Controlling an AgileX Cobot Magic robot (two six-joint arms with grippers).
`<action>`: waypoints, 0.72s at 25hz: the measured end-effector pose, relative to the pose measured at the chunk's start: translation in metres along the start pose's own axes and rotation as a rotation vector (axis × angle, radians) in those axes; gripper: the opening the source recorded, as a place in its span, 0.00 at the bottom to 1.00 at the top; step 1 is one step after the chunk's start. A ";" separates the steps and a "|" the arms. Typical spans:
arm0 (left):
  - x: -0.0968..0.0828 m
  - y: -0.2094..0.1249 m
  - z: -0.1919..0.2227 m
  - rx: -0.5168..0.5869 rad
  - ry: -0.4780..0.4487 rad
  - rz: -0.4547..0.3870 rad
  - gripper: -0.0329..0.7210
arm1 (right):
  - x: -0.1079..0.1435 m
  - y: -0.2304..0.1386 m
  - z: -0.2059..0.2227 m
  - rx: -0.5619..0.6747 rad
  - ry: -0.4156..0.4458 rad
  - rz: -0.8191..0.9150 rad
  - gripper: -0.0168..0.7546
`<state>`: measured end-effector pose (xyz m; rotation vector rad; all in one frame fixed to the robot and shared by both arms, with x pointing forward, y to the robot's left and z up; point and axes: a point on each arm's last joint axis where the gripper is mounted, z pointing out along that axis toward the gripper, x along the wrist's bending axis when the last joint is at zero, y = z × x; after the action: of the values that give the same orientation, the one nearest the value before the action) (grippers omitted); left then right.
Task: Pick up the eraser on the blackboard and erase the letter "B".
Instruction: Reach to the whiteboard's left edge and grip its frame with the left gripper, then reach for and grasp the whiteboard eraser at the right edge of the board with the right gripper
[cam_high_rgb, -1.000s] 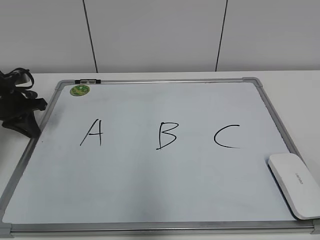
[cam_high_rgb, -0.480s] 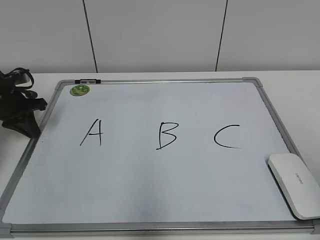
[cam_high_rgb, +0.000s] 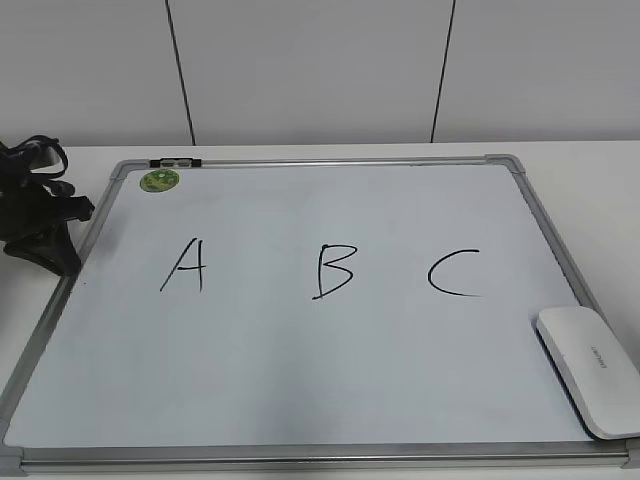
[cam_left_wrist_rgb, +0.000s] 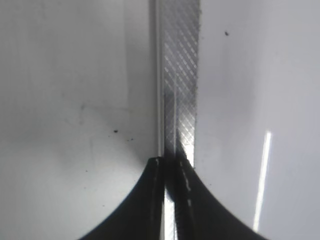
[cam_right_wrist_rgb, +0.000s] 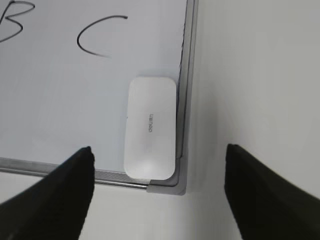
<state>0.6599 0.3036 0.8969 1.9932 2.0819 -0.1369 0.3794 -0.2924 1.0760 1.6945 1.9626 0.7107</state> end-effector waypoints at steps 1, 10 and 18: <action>0.000 0.000 0.000 0.000 0.000 0.000 0.07 | 0.000 0.002 0.007 0.029 0.014 0.011 0.82; 0.000 0.000 0.000 0.001 0.000 0.000 0.07 | -0.006 0.007 0.085 0.311 0.081 0.085 0.89; 0.000 0.000 0.000 0.001 0.000 0.000 0.07 | -0.004 0.011 0.136 0.420 0.104 0.043 0.89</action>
<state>0.6600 0.3035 0.8971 1.9937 2.0818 -0.1382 0.4744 -0.2827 0.9791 1.9757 2.2746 0.4264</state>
